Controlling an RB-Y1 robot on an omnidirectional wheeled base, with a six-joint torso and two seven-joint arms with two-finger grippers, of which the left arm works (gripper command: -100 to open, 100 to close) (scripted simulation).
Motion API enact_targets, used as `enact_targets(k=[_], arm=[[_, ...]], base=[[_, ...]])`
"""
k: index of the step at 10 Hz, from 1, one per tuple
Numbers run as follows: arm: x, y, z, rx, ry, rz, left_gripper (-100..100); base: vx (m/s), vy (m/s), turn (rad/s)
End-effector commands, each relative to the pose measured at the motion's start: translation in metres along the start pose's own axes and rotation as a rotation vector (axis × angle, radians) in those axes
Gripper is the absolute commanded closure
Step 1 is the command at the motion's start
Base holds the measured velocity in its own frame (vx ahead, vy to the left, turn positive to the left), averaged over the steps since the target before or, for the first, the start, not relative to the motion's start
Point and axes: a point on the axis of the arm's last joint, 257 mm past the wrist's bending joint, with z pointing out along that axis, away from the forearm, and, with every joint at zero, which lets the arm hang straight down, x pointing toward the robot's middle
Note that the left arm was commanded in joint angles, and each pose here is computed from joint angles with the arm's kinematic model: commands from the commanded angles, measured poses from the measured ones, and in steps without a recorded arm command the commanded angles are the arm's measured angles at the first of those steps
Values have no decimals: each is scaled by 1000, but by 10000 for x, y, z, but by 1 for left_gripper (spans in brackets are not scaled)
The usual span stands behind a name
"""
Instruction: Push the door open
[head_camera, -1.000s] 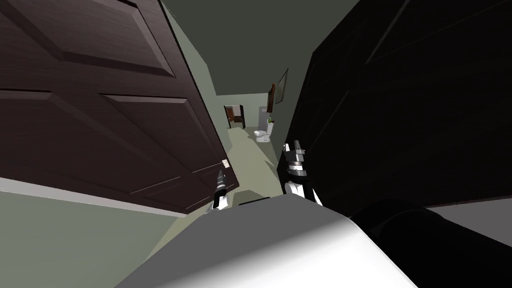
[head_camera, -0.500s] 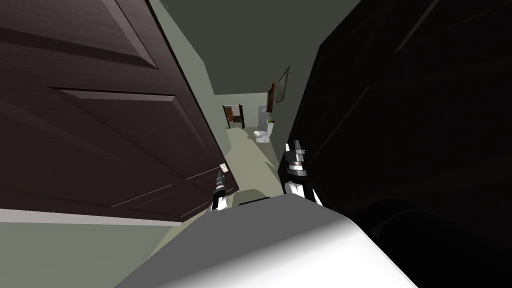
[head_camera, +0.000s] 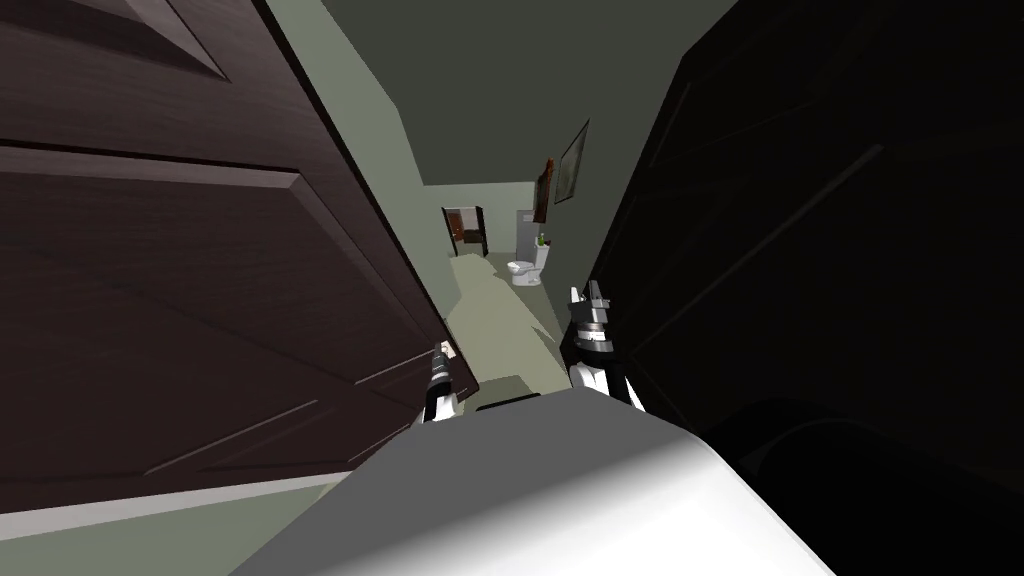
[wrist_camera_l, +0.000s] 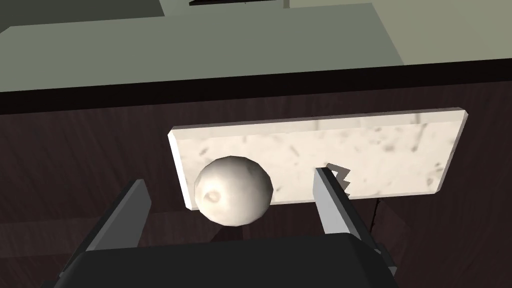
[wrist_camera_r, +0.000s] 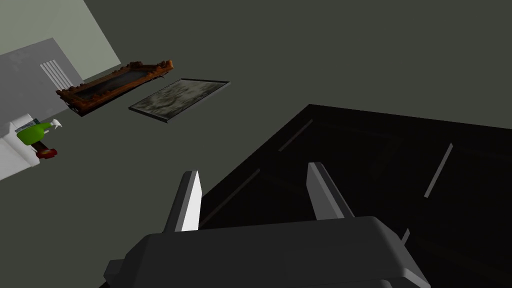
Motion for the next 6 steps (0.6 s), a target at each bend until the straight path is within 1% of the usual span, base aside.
enact_targets(k=[1, 3, 6], arm=[[-7, 5, 3, -2, 0, 1, 100], [-7, 5, 3, -2, 0, 1, 100], [-7, 5, 3, -2, 0, 1, 100]], base=[[-23, -8, 5], [-33, -10, -3], [-8, -3, 1]])
